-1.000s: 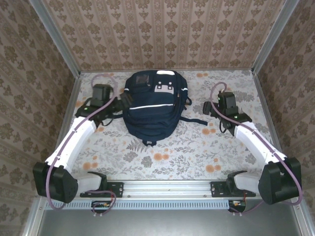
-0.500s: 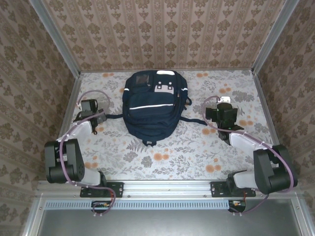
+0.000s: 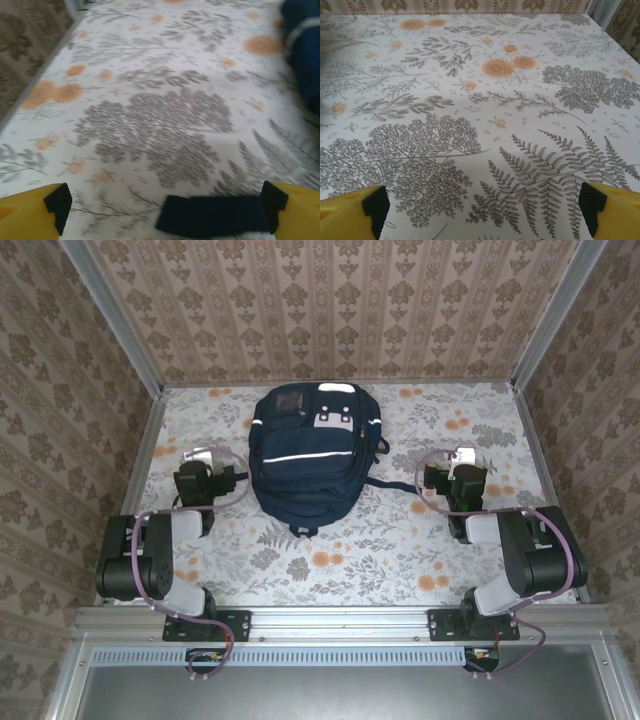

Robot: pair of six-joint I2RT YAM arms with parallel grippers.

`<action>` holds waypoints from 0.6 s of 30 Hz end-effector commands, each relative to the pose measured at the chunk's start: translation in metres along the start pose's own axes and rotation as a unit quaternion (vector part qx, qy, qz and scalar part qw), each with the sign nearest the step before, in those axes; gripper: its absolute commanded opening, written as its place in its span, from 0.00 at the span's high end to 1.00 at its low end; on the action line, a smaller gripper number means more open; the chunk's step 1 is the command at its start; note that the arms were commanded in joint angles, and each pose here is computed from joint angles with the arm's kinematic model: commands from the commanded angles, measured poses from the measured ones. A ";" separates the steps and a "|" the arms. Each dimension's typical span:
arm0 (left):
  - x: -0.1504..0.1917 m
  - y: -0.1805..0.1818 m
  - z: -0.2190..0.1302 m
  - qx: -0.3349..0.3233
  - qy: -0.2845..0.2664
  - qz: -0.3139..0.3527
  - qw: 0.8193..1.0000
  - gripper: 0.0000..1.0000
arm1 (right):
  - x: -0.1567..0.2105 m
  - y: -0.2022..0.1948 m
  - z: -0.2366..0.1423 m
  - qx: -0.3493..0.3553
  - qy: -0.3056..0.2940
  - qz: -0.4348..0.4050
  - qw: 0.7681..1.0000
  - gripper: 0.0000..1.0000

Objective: Pack the student bag
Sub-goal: Reset both arms

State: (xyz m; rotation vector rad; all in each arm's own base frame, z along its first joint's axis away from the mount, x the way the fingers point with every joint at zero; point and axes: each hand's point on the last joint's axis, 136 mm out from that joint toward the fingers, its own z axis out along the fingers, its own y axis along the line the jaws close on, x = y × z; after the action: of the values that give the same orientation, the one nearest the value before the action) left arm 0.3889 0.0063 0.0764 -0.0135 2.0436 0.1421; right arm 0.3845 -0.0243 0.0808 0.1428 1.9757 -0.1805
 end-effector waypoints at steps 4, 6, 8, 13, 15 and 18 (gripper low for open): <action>-0.021 -0.004 0.000 0.024 -0.058 0.017 0.998 0.00 | -0.021 0.013 0.003 -0.037 -0.032 0.013 0.999 0.01; -0.020 -0.004 0.000 0.023 -0.057 0.018 0.998 0.00 | -0.021 0.012 0.003 -0.036 -0.035 0.013 0.999 0.00; -0.021 -0.004 0.000 0.022 -0.059 0.017 0.998 0.00 | -0.021 0.013 0.003 -0.037 -0.035 0.013 0.999 0.00; -0.021 -0.005 -0.001 0.023 -0.060 0.020 0.998 0.00 | -0.022 0.012 0.002 -0.036 -0.035 0.013 0.999 0.01; -0.020 -0.007 -0.001 0.024 -0.061 0.026 0.998 0.00 | -0.022 0.013 0.003 -0.037 -0.036 0.013 0.999 0.01; -0.021 -0.008 0.000 0.028 -0.059 0.026 0.998 0.00 | -0.022 0.013 0.003 -0.037 -0.035 0.013 0.999 0.00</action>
State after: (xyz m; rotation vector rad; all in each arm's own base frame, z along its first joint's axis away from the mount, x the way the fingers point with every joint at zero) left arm 0.3940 0.0018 0.0833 0.0436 1.9731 0.1204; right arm 0.3900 -0.0149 0.0878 0.1089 1.9484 -0.1211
